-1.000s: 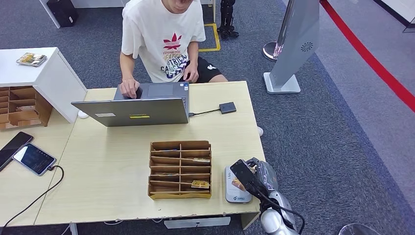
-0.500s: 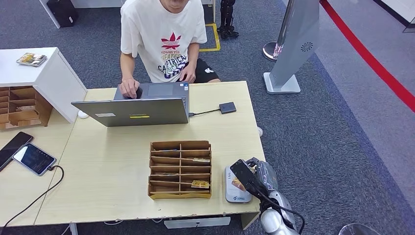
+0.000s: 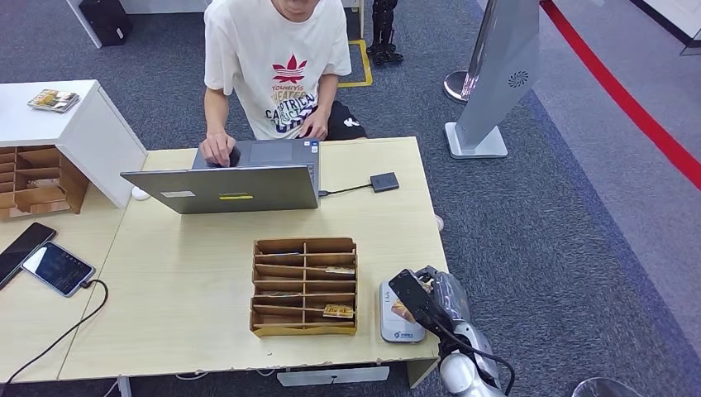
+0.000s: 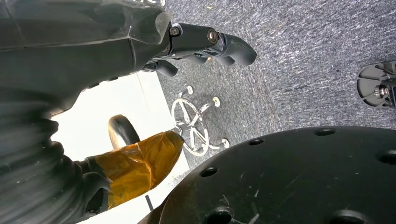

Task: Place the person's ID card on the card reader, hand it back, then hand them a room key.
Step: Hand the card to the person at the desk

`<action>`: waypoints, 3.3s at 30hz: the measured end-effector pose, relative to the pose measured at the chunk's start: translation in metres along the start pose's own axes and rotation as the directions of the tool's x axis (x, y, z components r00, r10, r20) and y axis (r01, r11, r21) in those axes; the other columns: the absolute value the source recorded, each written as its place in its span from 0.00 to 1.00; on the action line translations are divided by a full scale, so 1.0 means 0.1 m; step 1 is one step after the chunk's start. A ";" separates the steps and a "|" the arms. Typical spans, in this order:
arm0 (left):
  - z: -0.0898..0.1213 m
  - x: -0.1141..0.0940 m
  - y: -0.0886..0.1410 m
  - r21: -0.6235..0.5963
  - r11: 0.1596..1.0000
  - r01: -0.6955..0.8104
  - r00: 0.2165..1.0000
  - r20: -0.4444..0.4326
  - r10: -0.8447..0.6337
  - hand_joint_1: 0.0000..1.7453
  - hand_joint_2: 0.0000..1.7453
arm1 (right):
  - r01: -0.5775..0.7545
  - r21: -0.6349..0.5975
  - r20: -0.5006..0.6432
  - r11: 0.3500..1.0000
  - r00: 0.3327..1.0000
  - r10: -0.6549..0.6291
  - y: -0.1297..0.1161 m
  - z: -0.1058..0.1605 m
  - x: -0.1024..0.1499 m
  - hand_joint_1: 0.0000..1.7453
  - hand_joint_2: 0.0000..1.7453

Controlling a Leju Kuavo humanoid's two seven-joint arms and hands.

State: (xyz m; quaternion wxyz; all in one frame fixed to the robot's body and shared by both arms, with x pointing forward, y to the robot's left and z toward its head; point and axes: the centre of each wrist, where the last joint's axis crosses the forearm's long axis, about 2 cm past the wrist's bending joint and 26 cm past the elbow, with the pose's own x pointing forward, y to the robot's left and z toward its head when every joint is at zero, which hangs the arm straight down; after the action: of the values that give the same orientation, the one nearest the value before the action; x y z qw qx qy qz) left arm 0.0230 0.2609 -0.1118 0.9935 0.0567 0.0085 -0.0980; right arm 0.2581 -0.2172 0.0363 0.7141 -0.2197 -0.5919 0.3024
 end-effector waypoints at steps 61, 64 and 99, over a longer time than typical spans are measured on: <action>0.00 0.00 0.00 0.003 1.000 -0.003 1.000 -0.002 0.003 0.00 1.00 | 0.009 -0.006 -0.003 1.000 1.000 -0.009 0.01 0.01 -0.01 1.00 1.00; 0.00 0.00 0.00 0.004 1.000 -0.004 1.000 -0.001 0.004 0.00 1.00 | 0.009 -0.007 -0.003 1.000 1.000 -0.009 0.01 0.01 -0.02 1.00 1.00; 0.00 0.00 0.00 0.004 1.000 0.000 1.000 0.000 0.000 0.00 1.00 | 0.010 -0.015 0.008 1.000 1.000 -0.009 0.00 0.01 -0.01 1.00 1.00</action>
State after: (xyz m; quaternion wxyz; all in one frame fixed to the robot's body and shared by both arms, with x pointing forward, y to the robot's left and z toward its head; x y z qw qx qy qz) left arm 0.0228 0.2612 -0.1118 0.9934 0.0589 0.0083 -0.0981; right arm 0.2572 -0.2173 0.0357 0.7114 -0.2212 -0.5982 0.2953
